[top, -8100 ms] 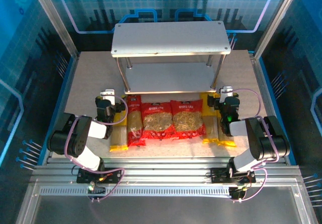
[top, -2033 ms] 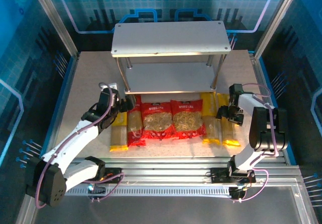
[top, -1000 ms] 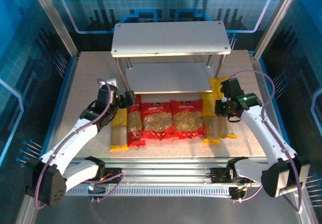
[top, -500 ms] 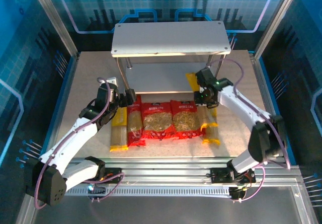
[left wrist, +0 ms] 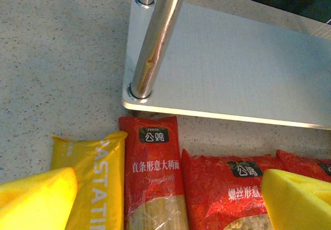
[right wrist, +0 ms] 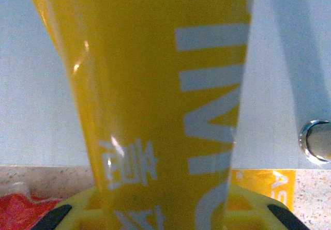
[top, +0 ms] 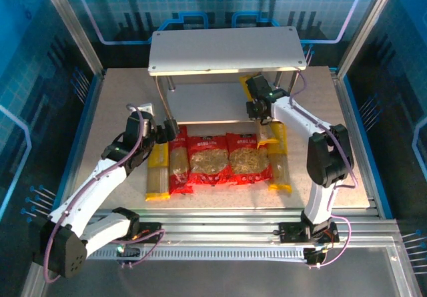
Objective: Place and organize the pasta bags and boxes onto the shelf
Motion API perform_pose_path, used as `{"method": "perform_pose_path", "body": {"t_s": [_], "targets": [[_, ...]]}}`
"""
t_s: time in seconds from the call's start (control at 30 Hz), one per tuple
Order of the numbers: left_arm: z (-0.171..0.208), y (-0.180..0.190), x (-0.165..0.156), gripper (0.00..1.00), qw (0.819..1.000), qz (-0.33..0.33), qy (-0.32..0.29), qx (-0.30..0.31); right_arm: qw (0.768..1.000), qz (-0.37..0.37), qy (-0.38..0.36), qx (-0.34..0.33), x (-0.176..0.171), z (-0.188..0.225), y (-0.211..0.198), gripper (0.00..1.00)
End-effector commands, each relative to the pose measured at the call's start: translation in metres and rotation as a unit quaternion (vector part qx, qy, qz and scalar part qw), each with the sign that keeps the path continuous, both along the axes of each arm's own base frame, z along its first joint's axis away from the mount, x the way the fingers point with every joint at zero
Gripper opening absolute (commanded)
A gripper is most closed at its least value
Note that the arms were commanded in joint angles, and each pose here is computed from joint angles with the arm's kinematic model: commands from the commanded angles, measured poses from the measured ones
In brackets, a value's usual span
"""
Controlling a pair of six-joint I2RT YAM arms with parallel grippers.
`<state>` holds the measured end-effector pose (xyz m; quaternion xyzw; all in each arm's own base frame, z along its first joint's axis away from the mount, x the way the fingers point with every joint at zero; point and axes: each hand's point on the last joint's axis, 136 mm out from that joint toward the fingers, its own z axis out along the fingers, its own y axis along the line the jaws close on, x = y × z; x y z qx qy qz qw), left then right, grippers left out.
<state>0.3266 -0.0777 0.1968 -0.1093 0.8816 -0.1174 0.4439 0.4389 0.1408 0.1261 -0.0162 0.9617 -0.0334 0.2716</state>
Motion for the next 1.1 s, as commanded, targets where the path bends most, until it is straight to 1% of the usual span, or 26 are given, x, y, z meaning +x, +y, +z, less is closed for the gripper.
{"method": "perform_pose_path", "body": {"t_s": [0.0,0.17,0.3,0.4,0.53,0.7,0.77,0.9,0.93,1.03,1.07], "targets": [[0.011,0.005,0.0,0.93,1.0,0.004,-0.008,0.01,0.995,-0.021,-0.098,0.002,0.039,0.036,0.001,0.13],[0.012,0.005,-0.001,0.93,1.0,0.006,-0.008,0.008,0.992,-0.032,-0.122,0.004,0.044,0.038,-0.001,0.14],[0.01,0.006,-0.002,0.93,1.0,0.007,-0.006,0.007,0.988,-0.041,-0.147,0.001,0.049,0.039,-0.003,0.17],[0.01,0.005,-0.003,0.93,1.0,0.007,-0.005,0.006,0.988,-0.043,-0.149,-0.004,0.055,0.033,-0.004,0.18],[0.01,0.007,-0.005,0.93,1.0,0.008,-0.005,0.005,0.988,-0.047,-0.149,-0.005,0.061,0.024,-0.004,0.23],[0.01,0.009,-0.008,0.93,1.0,0.011,-0.005,0.009,0.988,-0.051,-0.147,-0.003,0.069,0.014,-0.002,0.42],[0.011,0.01,-0.009,0.93,1.0,0.011,-0.003,0.01,0.988,-0.057,-0.142,-0.003,0.071,0.009,-0.003,0.54],[0.011,0.011,-0.011,0.93,1.0,0.013,-0.004,0.012,0.989,-0.06,-0.134,0.003,0.074,0.002,-0.002,0.61],[0.012,0.012,-0.012,0.93,1.0,0.014,-0.005,0.012,0.989,-0.06,-0.133,0.005,0.074,0.001,-0.002,0.64],[0.012,0.013,-0.013,0.93,1.0,0.015,-0.005,0.014,0.99,-0.056,-0.129,0.01,0.071,0.002,0.0,0.81],[0.012,0.013,-0.013,0.93,1.0,0.015,-0.005,0.015,0.99,-0.051,-0.129,0.013,0.07,0.004,0.001,0.82]]}}
